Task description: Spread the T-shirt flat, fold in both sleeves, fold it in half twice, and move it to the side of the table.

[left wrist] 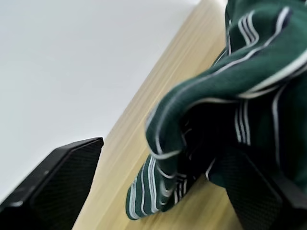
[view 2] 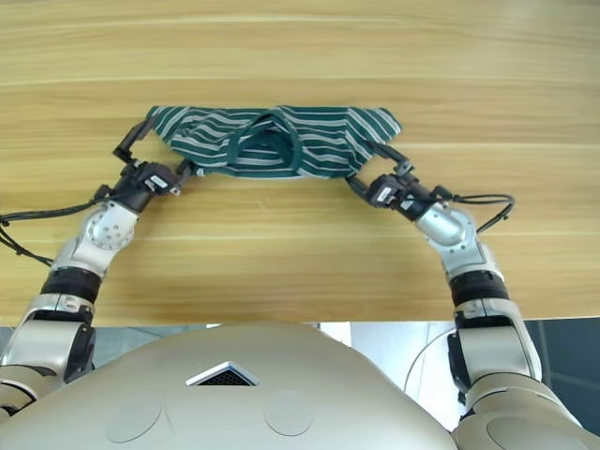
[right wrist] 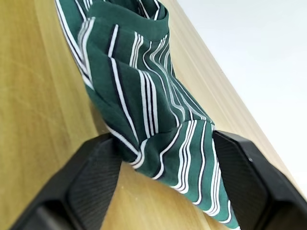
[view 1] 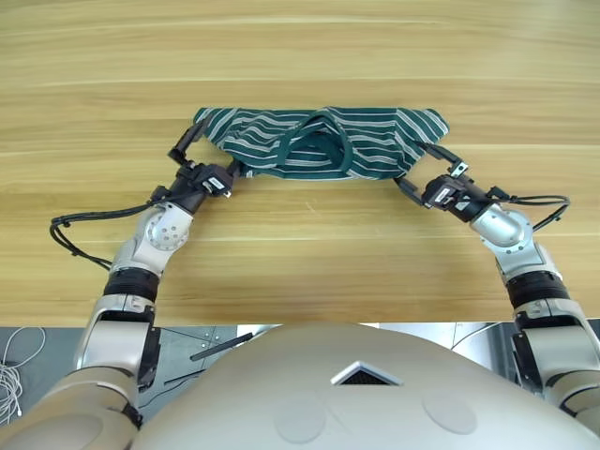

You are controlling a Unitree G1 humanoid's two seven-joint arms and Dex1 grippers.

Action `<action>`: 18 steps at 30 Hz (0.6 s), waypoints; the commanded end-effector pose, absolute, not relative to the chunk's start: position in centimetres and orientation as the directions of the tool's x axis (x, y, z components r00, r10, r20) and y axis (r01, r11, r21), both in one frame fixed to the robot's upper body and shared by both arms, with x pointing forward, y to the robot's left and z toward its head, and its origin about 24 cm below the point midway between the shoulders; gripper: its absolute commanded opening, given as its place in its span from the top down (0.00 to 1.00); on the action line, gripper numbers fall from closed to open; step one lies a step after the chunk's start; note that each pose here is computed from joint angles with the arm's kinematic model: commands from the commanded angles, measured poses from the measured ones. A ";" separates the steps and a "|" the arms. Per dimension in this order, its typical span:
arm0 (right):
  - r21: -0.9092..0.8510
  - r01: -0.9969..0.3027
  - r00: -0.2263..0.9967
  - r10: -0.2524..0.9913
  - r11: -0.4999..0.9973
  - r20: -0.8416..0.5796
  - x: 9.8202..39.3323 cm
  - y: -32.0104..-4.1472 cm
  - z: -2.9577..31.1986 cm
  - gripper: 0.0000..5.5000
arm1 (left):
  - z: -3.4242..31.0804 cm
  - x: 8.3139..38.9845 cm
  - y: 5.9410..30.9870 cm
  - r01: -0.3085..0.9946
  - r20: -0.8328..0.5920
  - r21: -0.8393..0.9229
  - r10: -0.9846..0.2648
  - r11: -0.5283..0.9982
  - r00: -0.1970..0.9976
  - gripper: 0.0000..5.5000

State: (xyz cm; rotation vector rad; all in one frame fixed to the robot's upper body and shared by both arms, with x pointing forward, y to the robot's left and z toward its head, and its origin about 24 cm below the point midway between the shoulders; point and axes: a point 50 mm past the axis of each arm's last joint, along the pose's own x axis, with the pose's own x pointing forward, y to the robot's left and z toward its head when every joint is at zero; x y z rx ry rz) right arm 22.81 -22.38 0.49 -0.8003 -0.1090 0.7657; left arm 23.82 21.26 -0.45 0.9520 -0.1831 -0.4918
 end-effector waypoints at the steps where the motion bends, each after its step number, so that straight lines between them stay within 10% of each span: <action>1: -0.693 -0.567 0.741 0.642 0.445 -0.194 23.2 -22.6 0.5 0.40 | 0.4 23.9 21.0 0.273 0.009 0.818 -0.486 0.506 0.874 0.22; 10: -0.687 -0.578 0.748 0.624 0.441 -0.228 23.2 -22.8 -0.4 0.40 | 2.5 22.8 20.9 0.185 0.227 0.724 -0.483 0.664 0.846 0.26; 18: -0.688 -0.576 0.747 0.626 0.441 -0.224 23.1 -22.8 -0.5 0.40 | 1.4 23.8 21.1 0.208 0.114 0.785 -0.465 0.583 0.878 0.46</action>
